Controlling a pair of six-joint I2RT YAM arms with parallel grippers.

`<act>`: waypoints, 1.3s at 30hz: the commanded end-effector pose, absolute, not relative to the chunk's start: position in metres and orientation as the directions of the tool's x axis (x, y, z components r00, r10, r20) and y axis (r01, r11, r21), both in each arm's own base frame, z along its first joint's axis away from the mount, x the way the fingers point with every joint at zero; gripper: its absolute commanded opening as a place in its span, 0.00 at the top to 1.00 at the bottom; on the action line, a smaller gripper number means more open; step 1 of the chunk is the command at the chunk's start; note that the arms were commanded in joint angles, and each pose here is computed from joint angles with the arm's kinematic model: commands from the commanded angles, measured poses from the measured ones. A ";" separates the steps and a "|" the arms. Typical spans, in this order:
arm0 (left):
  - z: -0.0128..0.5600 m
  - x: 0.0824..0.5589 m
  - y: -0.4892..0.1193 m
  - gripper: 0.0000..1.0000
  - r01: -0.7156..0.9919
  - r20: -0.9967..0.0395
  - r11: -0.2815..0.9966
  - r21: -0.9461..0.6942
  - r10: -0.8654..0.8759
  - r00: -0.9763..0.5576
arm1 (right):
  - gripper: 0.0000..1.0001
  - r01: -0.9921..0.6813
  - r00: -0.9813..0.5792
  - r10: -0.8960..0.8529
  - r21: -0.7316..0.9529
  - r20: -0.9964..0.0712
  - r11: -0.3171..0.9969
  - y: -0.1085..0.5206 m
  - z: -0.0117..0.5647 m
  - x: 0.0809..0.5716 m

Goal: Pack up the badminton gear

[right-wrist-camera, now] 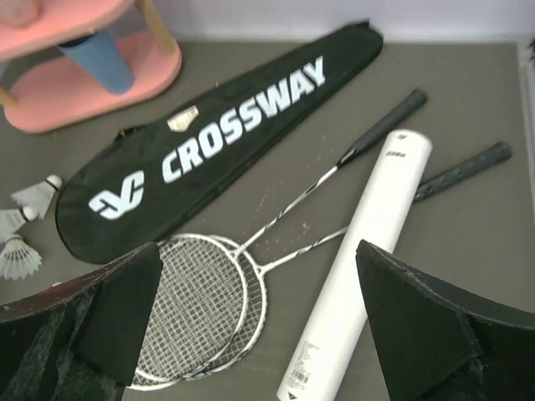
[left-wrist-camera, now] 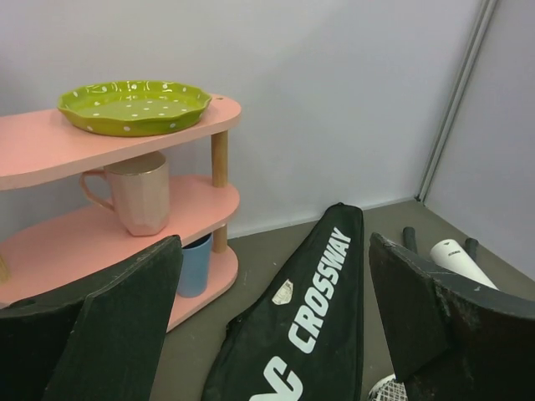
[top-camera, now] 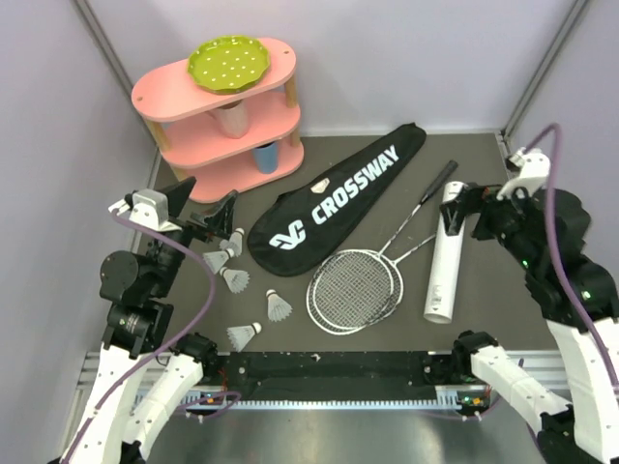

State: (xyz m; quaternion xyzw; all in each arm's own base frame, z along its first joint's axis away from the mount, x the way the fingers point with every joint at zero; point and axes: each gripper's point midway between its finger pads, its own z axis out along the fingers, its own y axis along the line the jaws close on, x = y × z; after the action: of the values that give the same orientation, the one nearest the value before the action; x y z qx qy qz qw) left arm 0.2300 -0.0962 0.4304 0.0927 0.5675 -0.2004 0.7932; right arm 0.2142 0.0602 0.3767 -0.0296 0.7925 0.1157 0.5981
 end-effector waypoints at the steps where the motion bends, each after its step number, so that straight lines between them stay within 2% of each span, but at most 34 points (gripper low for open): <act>1: 0.444 0.227 -0.099 0.04 0.444 -0.920 0.894 -0.061 -0.223 0.321 | 0.01 -0.214 -0.396 0.092 0.189 -0.914 0.958 0.082 0.346 0.242; 5: 0.436 0.233 -0.107 0.04 0.468 -0.931 0.881 -0.072 -0.228 0.285 | 0.01 -0.211 -0.563 0.062 0.215 -0.824 0.954 0.104 0.299 0.279; 10: 0.425 0.243 -0.114 0.04 0.484 -0.943 0.870 -0.093 -0.233 0.238 | 0.01 -0.094 -0.649 0.027 0.115 -0.760 0.989 0.090 0.255 0.319; 14: 0.422 0.246 -0.122 0.04 0.515 -0.948 0.851 -0.106 -0.243 0.207 | 0.01 0.032 -0.703 0.154 0.185 -0.695 0.982 0.066 0.220 0.353; 19: 0.420 0.246 -0.127 0.04 0.538 -0.949 0.836 -0.111 -0.249 0.191 | 0.01 0.172 -0.717 0.246 0.176 -0.652 0.969 0.028 0.174 0.381; 21: 0.419 0.247 -0.128 0.04 0.540 -0.951 0.834 -0.113 -0.249 0.186 | 0.06 0.195 -0.746 0.278 0.200 -0.605 0.960 0.020 0.152 0.389; 27: 0.416 0.246 -0.135 0.04 0.571 -0.952 0.812 -0.124 -0.260 0.164 | 0.07 0.307 -0.725 0.330 0.145 -0.604 0.941 -0.013 0.125 0.417; 32: 0.417 0.246 -0.136 0.04 0.574 -0.951 0.809 -0.127 -0.264 0.162 | 0.09 0.346 -0.762 0.316 0.056 -0.565 0.936 -0.027 0.090 0.418; 36: 0.415 0.246 -0.139 0.04 0.588 -0.952 0.798 -0.130 -0.267 0.152 | 0.18 0.355 -0.771 0.297 0.007 -0.564 0.935 -0.035 0.070 0.416; 38: 0.414 0.247 -0.140 0.04 0.593 -0.952 0.794 -0.134 -0.269 0.144 | 0.18 0.354 -0.764 0.289 0.000 -0.577 0.935 -0.037 0.067 0.417; 39: 0.414 0.247 -0.141 0.04 0.598 -0.953 0.790 -0.134 -0.269 0.142 | 0.23 0.346 -0.765 0.284 0.003 -0.577 0.938 -0.035 0.066 0.418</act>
State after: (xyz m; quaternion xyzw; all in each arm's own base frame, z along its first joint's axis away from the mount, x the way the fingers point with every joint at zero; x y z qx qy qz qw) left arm 0.2487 -0.1352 0.4011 0.1307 0.6092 -0.2754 0.7321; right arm 0.4026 -0.0280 0.0620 0.1724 0.9494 -0.0333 0.2603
